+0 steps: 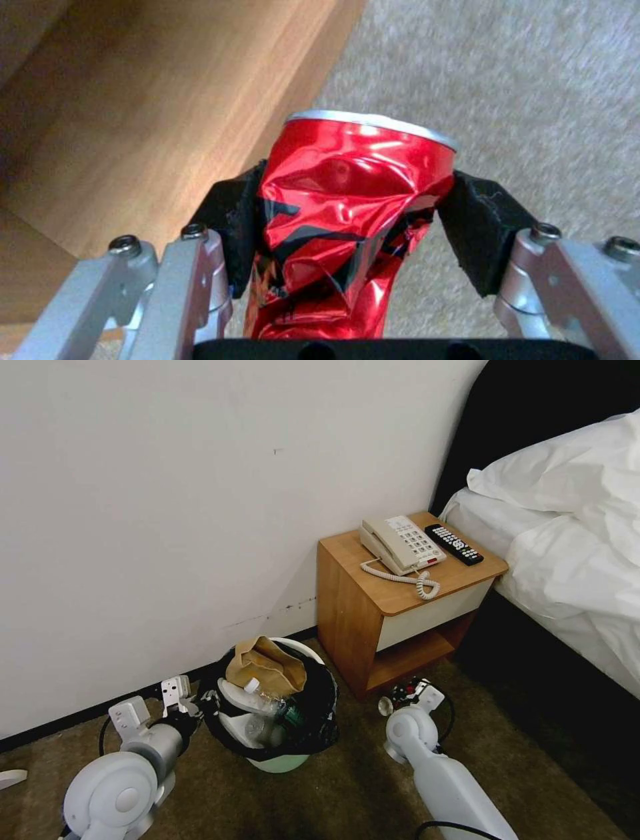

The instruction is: Pick up the trash bin, then pick up the garbage from the floor and place it into the trash bin.

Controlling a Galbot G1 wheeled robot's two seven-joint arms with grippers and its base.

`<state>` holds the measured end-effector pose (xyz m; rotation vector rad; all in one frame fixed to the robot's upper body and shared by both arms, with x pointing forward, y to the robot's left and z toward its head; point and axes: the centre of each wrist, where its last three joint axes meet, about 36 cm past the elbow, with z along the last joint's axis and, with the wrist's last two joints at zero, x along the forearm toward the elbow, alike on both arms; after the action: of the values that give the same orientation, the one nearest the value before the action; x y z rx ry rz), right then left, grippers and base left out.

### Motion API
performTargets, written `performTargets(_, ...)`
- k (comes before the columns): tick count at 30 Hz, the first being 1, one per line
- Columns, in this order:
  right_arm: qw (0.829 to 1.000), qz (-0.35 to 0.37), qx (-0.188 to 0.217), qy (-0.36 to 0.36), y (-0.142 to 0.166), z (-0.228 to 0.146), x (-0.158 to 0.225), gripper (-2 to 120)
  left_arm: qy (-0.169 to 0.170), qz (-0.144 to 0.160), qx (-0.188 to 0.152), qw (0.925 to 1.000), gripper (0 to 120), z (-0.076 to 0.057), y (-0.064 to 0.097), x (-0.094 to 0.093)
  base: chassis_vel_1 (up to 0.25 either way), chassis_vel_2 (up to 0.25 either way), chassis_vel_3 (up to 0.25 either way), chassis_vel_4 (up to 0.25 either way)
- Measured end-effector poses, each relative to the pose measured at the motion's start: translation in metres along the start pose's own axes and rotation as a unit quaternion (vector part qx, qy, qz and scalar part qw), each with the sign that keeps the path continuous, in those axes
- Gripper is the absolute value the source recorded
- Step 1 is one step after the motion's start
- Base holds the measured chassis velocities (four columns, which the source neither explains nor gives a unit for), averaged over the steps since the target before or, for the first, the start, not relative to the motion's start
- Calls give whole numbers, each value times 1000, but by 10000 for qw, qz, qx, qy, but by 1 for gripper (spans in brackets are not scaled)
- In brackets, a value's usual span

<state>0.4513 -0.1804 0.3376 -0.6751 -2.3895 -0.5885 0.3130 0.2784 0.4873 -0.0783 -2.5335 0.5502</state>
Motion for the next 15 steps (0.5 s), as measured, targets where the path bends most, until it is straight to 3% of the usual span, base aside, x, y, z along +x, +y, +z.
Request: performTargets(15,9993,-221,45,-310,-18,-31,36,57,-6,-39,-76,10000,4,7,-5,12,0,0,0,0)
